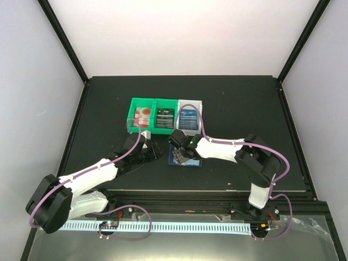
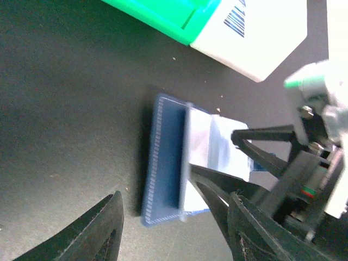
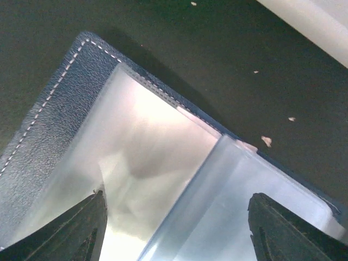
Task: Put the credit cards into the card holder
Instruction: Open the card holder at the center of the board.
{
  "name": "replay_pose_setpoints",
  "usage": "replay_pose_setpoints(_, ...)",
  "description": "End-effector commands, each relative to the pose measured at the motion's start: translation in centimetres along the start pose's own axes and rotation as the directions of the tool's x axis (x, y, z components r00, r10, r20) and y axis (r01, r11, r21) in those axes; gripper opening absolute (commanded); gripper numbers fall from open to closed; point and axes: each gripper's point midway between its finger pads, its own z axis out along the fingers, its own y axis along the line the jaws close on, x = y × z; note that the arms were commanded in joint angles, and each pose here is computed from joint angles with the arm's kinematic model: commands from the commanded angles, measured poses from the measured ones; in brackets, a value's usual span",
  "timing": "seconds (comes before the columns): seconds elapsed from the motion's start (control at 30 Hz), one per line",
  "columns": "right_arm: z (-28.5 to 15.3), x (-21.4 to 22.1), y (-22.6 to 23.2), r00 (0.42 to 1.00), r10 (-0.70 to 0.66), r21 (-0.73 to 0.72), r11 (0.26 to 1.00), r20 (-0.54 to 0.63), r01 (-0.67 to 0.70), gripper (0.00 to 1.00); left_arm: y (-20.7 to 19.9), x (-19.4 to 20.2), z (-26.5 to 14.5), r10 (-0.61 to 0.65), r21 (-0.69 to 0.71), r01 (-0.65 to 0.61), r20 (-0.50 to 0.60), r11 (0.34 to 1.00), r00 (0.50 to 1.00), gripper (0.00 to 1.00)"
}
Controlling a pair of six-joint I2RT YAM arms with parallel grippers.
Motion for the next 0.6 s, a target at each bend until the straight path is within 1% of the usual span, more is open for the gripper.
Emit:
replay_pose_setpoints(0.0,-2.6,-0.8,-0.3,0.999,0.037,-0.025,0.999,0.014,-0.037,0.71,-2.0,-2.2,-1.1,0.053,0.055,-0.055,0.033,0.997,0.998,0.55)
replay_pose_setpoints(0.13,-4.1,-2.0,0.0,0.996,0.074,-0.069,0.995,0.041,-0.071,0.69,-2.7,-3.3,-1.7,0.1,0.044,-0.102,0.039,0.994,0.994,0.55)
replay_pose_setpoints(0.3,-5.3,-3.3,0.0,0.992,0.109,-0.104,0.989,0.066,-0.102,0.65,-3.2,-2.7,-1.3,0.13,0.074,-0.13,0.0,0.989,0.992,0.55)
replay_pose_setpoints(0.37,-5.4,-3.7,-0.1,0.991,0.119,-0.111,0.988,0.066,-0.111,0.62,-3.6,-2.4,-1.1,0.145,0.103,-0.143,-0.019,0.984,0.989,0.55)
replay_pose_setpoints(0.47,-5.4,-3.9,-0.1,0.99,0.131,-0.134,0.983,0.057,-0.123,0.53,-4.5,-2.0,-1.0,0.175,0.153,-0.168,-0.038,0.974,0.984,0.55)
replay_pose_setpoints(0.57,-5.4,-4.1,0.0,0.989,0.139,-0.16,0.979,0.054,-0.129,0.51,-4.6,-1.9,-0.9,0.19,0.165,-0.181,-0.042,0.97,0.981,0.55)
